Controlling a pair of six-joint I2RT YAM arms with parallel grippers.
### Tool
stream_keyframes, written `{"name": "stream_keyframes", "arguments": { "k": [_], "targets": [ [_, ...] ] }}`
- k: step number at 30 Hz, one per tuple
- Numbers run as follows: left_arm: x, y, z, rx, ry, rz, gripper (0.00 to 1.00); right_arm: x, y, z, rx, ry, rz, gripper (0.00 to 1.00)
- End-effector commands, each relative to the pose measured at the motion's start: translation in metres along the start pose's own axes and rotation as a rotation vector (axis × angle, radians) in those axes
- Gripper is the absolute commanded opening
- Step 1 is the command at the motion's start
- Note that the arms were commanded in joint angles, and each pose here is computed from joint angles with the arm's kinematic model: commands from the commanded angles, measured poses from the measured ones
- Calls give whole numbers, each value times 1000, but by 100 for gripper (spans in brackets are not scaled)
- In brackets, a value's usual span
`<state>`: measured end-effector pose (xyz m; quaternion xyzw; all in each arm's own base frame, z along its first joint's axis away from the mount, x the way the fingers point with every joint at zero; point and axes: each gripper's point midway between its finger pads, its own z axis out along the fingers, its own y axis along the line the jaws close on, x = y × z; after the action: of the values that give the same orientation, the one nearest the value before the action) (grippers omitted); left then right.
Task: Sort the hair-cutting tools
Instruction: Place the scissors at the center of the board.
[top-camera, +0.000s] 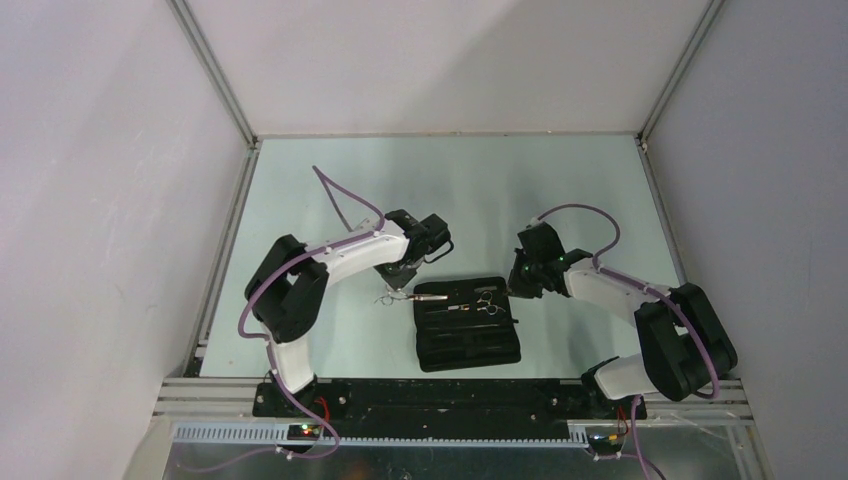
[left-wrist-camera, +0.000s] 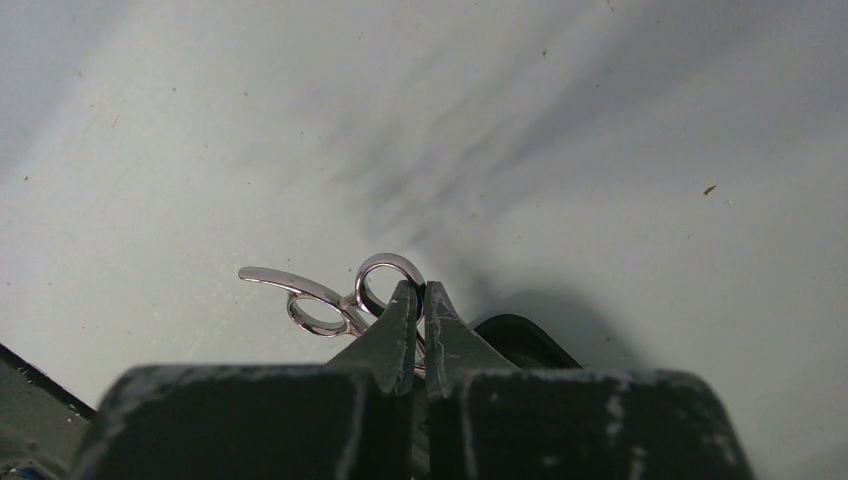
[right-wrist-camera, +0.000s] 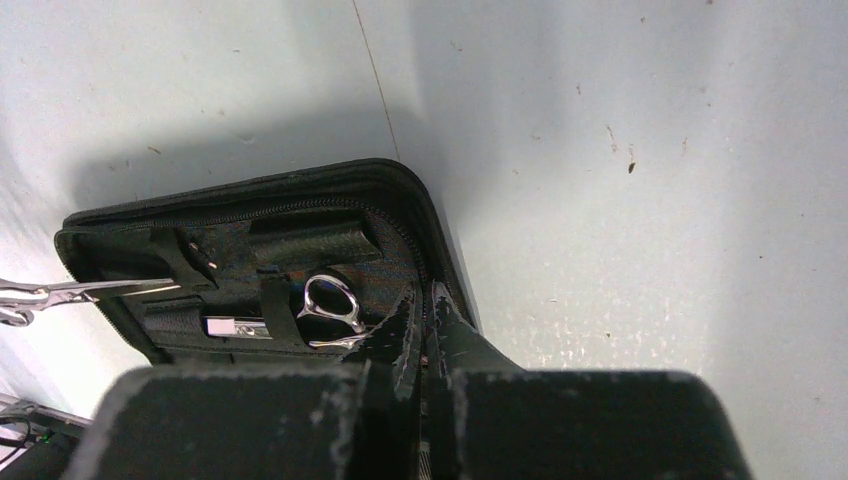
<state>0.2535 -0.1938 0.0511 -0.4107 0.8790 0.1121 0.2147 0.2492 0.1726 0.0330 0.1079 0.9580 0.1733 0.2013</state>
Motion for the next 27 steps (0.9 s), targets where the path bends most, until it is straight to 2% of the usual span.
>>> {"name": "stream_keyframes", "arguments": {
  "k": [1,11,12,13,16,27],
  "targets": [
    [-7,9,-3,-36,-20,-26,3,-6,6,-4,-34,-27,27,0],
    [-1,-5,-5,-26,17,-41,3,-6,4,-2,-36,-19,28,0],
    [0,-8,-6,-21,19,-43,3,-7,3,-3,-34,-22,25,2],
    [1,-8,-6,-26,21,-40,3,-9,2,-4,-32,-31,16,8],
    [2,-9,-5,-21,25,-43,3,-12,-2,-6,-16,-43,4,14],
    [4,-13,-6,-22,38,-56,3,-4,-9,7,42,37,-38,21]
  ]
}}
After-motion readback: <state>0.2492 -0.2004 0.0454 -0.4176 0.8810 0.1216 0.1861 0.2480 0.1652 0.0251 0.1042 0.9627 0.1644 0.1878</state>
